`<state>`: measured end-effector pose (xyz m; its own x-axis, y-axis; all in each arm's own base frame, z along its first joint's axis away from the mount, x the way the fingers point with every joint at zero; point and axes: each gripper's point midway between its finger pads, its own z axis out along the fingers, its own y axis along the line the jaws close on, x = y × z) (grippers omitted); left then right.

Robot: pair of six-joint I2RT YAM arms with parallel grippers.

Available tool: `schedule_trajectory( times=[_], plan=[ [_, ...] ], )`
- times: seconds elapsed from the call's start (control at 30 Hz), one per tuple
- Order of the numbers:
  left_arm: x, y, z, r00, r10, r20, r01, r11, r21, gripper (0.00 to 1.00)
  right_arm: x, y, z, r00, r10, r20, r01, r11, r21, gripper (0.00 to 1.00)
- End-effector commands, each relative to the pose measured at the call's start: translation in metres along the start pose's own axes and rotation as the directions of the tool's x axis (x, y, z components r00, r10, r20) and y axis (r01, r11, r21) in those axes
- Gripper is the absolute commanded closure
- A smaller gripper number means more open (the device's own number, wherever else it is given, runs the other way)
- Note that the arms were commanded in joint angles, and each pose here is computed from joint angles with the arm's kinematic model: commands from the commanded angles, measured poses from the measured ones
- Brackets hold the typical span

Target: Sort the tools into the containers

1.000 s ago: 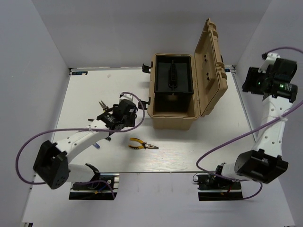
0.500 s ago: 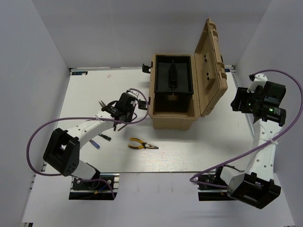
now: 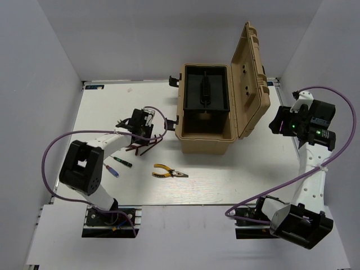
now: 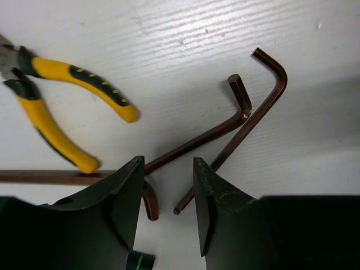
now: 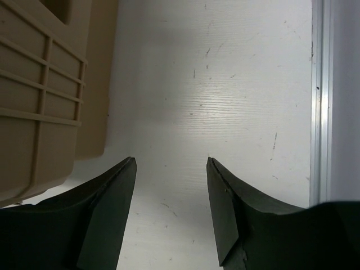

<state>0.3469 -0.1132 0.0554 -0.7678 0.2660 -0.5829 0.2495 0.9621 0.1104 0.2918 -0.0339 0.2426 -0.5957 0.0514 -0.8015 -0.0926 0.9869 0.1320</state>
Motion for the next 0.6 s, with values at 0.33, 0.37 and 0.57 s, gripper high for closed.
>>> schedule_trajectory(
  times=[0.33,0.37,0.57],
  plan=[
    [0.006,-0.011,0.036,0.997,0.049,-0.059,-0.044,0.995,0.090,0.49,-0.005,0.005,0.006,0.998,0.008,0.056,-0.006,0.999,-0.040,0.40],
    [0.004,-0.008,0.038,0.997,0.042,-0.060,-0.036,0.996,0.085,0.49,-0.004,0.006,0.006,0.999,0.011,0.053,-0.008,0.999,-0.046,0.40],
    [0.028,-0.004,0.057,0.988,0.056,-0.146,-0.044,0.995,0.087,0.54,-0.007,0.004,0.003,0.997,0.002,0.074,0.000,1.000,-0.029,0.40]
  ],
)
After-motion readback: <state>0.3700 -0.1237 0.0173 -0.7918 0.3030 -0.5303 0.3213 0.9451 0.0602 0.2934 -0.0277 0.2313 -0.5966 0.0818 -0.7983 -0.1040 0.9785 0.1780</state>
